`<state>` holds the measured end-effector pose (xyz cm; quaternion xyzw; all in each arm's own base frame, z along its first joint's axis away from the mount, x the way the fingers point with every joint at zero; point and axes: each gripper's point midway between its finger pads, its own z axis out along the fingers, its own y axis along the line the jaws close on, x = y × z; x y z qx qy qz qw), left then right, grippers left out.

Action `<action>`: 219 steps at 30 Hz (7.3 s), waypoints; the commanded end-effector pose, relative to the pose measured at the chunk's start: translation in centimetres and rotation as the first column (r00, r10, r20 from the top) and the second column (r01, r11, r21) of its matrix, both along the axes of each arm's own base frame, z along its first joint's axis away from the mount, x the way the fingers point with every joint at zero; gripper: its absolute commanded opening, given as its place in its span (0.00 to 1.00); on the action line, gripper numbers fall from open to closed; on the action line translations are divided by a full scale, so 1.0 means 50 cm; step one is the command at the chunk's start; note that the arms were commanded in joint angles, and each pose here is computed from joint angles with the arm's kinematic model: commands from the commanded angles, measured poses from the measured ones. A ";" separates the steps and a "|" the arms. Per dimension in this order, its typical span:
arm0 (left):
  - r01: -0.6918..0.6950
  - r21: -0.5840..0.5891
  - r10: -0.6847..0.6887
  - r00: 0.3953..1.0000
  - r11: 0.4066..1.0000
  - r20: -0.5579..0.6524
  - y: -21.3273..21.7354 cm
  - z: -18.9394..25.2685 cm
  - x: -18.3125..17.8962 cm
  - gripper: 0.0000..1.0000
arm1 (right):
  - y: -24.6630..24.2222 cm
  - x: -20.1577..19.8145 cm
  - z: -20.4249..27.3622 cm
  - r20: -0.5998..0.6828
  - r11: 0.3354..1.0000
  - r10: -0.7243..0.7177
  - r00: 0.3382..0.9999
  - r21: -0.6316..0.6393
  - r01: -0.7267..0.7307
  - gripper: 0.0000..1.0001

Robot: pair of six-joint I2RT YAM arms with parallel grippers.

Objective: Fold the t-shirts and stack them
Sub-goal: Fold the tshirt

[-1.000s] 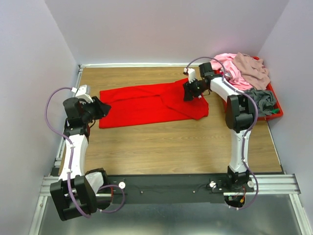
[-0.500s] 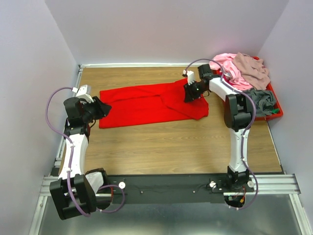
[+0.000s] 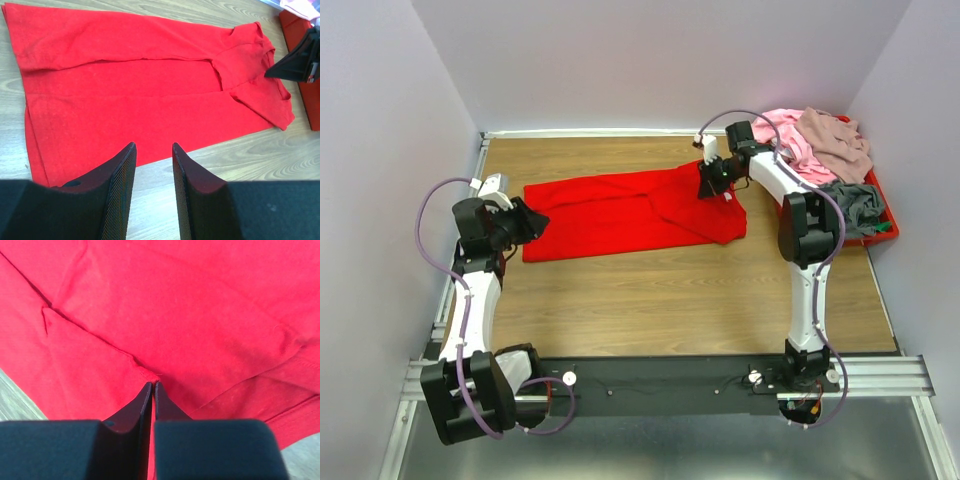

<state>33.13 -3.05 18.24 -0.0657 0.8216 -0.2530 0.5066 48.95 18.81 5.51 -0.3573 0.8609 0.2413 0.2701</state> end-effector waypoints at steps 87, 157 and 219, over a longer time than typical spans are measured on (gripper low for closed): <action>0.003 0.013 -0.003 0.999 1.000 -0.038 -0.002 -0.028 0.007 0.43 | 0.200 0.168 -0.005 0.402 0.941 0.195 0.894 -0.333 -0.055 0.09; 0.011 0.012 -0.010 0.999 1.000 -0.030 -0.004 -0.024 0.007 0.43 | 0.190 0.151 -0.014 0.383 0.936 0.083 0.920 -0.347 0.060 0.18; 0.008 0.013 -0.007 1.000 1.000 -0.029 -0.003 -0.023 0.008 0.43 | 0.334 0.131 0.081 0.511 0.947 0.168 0.843 -0.322 0.007 0.66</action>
